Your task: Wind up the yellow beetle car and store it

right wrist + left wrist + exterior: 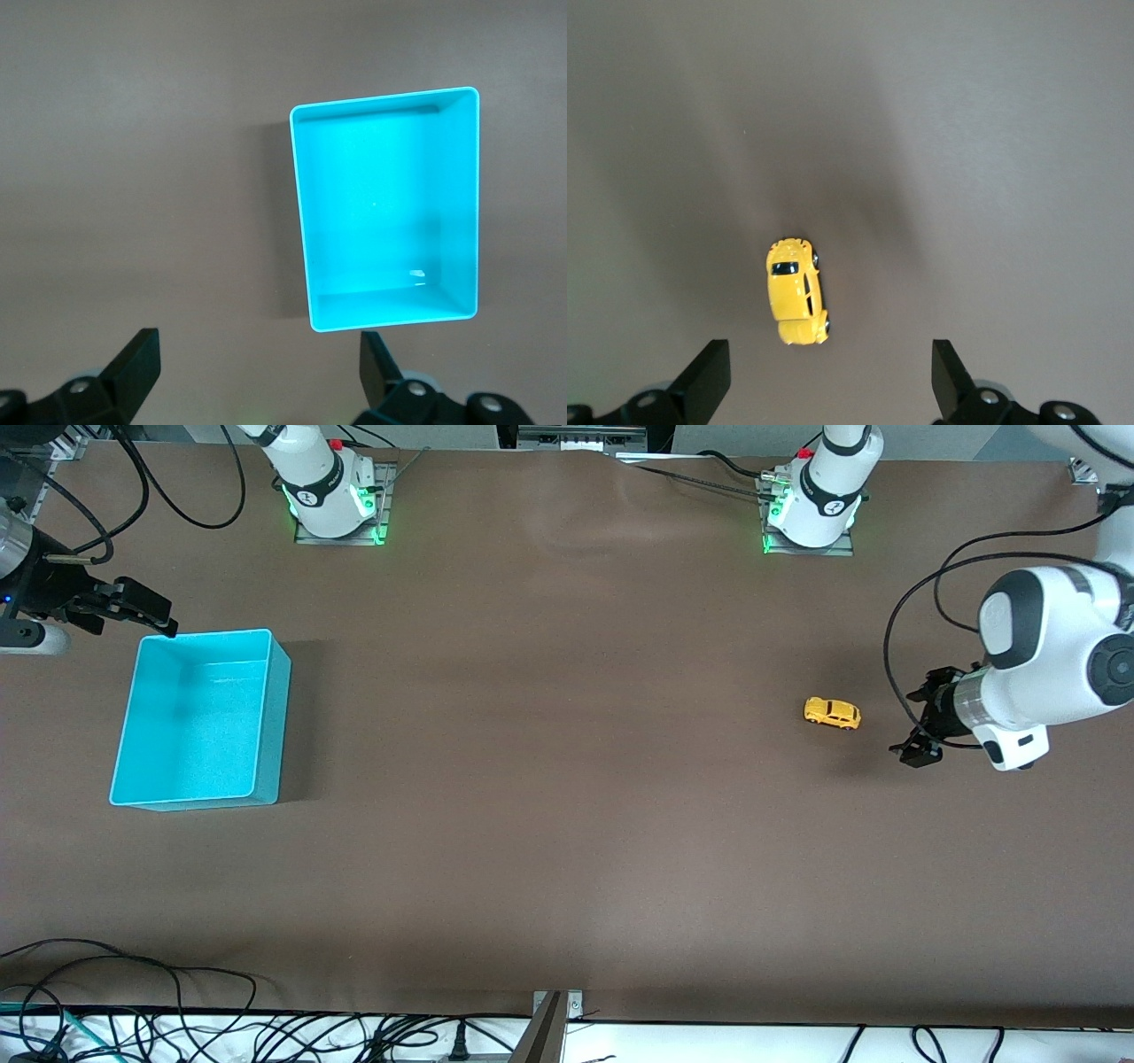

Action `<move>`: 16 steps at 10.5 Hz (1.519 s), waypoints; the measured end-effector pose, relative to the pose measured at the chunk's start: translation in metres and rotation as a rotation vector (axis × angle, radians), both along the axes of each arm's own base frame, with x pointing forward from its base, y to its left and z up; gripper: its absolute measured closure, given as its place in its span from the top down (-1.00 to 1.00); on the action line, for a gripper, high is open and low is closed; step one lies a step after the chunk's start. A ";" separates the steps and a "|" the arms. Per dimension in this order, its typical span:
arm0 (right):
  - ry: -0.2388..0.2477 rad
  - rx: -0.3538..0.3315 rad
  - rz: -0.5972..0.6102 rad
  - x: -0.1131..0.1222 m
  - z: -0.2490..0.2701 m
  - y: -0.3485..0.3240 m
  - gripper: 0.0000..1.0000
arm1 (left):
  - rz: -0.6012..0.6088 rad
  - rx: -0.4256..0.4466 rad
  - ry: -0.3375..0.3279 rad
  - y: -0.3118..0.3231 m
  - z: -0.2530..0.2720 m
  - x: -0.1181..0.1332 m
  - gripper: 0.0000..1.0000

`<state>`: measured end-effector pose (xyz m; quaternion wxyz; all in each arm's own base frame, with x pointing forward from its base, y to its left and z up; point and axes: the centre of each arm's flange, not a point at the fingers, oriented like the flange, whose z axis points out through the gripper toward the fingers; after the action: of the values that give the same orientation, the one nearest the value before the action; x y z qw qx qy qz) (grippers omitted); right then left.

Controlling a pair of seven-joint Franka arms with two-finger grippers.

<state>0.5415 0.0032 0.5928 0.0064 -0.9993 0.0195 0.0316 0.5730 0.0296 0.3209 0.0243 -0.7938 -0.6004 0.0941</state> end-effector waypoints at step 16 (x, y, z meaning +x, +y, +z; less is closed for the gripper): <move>0.000 0.000 0.002 0.004 -0.005 0.001 1.00 | 0.201 0.072 -0.019 -0.031 -0.128 -0.085 0.88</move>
<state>0.5457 0.0039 0.5876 0.0065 -0.9993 0.0186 0.0315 0.4878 -0.0015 0.1927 0.0375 -0.7289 -0.6803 0.0671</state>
